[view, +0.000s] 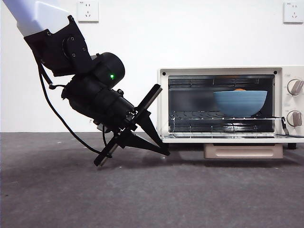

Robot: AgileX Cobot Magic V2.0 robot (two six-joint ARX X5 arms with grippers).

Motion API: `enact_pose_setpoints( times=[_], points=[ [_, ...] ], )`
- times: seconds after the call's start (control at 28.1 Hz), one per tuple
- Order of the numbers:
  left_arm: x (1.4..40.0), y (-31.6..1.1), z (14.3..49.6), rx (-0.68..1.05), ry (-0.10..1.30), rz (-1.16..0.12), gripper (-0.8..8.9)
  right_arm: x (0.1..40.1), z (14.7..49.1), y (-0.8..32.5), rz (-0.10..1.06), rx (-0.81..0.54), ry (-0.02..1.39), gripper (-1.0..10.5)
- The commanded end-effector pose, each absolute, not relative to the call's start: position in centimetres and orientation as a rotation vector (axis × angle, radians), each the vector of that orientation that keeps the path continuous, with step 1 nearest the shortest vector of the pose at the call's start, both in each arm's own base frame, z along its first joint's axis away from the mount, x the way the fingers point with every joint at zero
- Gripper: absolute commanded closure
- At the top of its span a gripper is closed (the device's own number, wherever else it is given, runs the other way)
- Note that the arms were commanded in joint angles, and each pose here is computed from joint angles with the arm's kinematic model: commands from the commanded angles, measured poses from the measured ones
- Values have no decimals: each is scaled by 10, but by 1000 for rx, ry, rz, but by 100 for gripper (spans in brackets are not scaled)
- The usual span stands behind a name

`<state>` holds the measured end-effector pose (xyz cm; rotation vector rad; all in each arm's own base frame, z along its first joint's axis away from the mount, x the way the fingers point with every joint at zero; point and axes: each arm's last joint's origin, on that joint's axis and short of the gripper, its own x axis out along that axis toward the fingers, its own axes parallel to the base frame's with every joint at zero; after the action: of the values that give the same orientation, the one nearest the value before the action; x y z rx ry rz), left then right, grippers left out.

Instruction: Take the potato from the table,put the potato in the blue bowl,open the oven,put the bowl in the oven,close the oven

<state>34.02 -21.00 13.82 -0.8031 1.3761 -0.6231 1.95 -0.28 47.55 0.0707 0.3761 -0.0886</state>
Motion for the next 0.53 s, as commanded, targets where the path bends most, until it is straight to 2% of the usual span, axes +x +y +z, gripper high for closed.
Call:
enact_pose_setpoints(
  times=[0.04,0.28,0.53],
  points=[
    [342,-212,137,-812,1357,-665,819,19,476,-3,-88,83,370,958],
    [352,-212,147,-860,1298,-685,819,19,476,-3,-88,83,370,959],
    [370,-221,179,-863,1200,-745,819,19,476,-3,-88,84,365,959]
  ],
)
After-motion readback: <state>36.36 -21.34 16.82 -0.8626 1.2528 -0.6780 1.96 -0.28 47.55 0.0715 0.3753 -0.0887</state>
